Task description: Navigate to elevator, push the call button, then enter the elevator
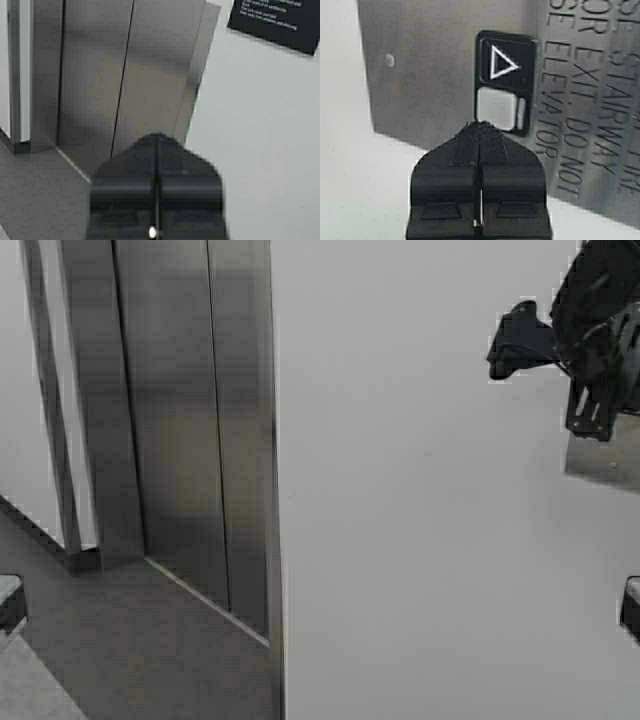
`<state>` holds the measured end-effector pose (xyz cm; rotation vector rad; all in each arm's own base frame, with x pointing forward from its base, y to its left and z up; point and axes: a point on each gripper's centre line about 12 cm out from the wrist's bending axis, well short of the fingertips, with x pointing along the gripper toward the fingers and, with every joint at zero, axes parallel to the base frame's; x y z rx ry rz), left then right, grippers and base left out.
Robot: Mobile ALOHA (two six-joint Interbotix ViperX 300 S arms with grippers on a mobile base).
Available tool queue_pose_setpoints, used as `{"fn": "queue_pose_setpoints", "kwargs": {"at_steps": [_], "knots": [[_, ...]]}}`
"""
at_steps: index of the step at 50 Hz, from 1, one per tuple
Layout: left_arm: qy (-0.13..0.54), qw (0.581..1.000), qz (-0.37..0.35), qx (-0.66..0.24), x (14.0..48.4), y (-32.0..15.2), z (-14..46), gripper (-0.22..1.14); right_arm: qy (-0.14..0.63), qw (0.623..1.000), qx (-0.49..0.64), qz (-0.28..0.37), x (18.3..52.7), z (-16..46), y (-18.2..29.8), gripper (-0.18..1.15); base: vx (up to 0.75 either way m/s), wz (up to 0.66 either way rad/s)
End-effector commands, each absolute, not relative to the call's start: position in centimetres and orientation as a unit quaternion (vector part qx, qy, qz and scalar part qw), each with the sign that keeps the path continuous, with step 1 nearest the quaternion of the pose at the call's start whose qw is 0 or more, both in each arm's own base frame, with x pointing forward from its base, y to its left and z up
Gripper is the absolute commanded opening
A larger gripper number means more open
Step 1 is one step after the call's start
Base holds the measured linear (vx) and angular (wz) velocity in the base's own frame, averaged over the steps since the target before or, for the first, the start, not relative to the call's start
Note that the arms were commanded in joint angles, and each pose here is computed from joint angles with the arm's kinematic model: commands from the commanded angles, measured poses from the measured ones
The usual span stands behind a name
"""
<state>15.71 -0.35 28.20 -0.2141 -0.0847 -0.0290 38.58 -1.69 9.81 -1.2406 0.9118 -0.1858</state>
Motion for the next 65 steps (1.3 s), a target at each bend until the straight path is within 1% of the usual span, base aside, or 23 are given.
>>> {"fn": "queue_pose_setpoints", "kwargs": {"at_steps": [1,21,28,36,45,55,62,65], "knots": [[-0.044,0.993,-0.015,-0.105,16.0,-0.4,28.7,0.02,0.399,0.717,-0.564,-0.09,39.8,10.5,-2.0,0.06,0.0,0.0],[-0.031,0.994,-0.014,-0.104,16.4,-0.4,28.2,0.02,0.381,0.725,-0.566,-0.096,42.5,11.2,-3.2,0.06,0.0,0.0],[-0.03,0.994,-0.014,-0.104,16.5,-0.4,28.3,0.02,0.382,0.72,-0.572,-0.095,42.3,11.4,-3.3,0.06,0.0,0.0],[-0.029,0.994,-0.014,-0.106,16.5,-0.4,28.2,0.02,0.368,0.724,-0.578,-0.077,40.7,12.5,-1.2,0.06,-0.01,0.0],[-0.031,0.994,-0.015,-0.107,16.4,-0.4,28.3,0.02,0.338,0.754,-0.561,-0.053,38.2,15.3,3.2,0.06,0.0,0.0],[-0.034,0.994,-0.014,-0.107,16.3,-0.4,28.3,0.02,0.355,0.773,-0.526,-0.006,34.7,17.5,7.6,0.06,0.0,-0.01],[-0.036,0.994,-0.014,-0.105,16.2,-0.4,28.3,0.02,0.373,0.797,-0.473,0.036,32.7,20.1,10.4,0.06,-0.01,-0.04],[-0.038,0.994,-0.014,-0.104,16.1,-0.4,28.4,0.02,0.386,0.812,-0.434,0.061,31.9,21.5,11.5,0.06,-0.02,-0.04]]}}
